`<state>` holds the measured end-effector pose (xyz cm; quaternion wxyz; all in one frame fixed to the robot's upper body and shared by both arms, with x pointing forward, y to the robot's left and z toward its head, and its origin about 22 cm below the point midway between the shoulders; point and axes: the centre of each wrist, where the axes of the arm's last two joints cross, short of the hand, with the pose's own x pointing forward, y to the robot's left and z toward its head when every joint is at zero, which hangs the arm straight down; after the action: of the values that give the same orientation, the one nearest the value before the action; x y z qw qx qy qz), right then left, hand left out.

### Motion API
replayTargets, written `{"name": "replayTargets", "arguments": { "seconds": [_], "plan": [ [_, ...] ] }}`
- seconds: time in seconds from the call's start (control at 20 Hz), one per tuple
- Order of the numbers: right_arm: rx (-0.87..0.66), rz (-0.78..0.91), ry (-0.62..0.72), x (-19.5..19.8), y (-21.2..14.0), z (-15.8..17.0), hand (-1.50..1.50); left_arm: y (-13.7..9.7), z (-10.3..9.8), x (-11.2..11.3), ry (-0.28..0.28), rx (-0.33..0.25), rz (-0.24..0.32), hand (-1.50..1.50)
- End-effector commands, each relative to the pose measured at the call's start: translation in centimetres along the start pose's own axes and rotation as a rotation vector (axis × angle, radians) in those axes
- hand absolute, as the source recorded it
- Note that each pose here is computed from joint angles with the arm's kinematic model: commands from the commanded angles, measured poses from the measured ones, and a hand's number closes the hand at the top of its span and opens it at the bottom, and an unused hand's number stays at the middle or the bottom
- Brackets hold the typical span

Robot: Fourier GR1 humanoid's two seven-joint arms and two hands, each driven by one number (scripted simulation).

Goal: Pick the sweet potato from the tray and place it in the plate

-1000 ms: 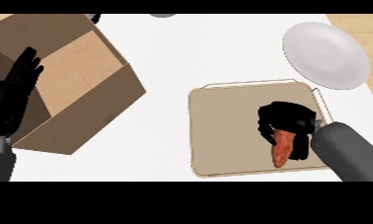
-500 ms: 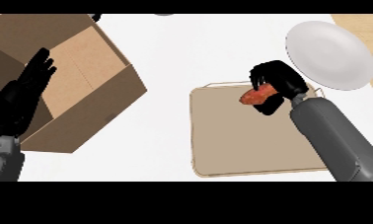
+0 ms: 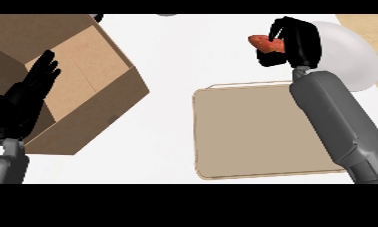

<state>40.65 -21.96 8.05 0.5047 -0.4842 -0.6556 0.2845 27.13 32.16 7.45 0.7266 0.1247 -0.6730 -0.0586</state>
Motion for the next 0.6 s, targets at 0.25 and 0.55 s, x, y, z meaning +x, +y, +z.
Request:
{"name": "replayTargets", "arguments": {
  "seconds": [0.25,0.55],
  "plan": [
    [-0.178,-0.071,0.274,-4.1,-2.7,-1.9,1.5,-2.6,0.1,-1.1,0.072,-0.04,0.08,0.0],
    [-0.227,-0.058,0.361,-10.5,-5.4,-1.9,1.5,-4.5,0.4,-2.7,0.074,-0.044,0.087,0.0]
  ]
}}
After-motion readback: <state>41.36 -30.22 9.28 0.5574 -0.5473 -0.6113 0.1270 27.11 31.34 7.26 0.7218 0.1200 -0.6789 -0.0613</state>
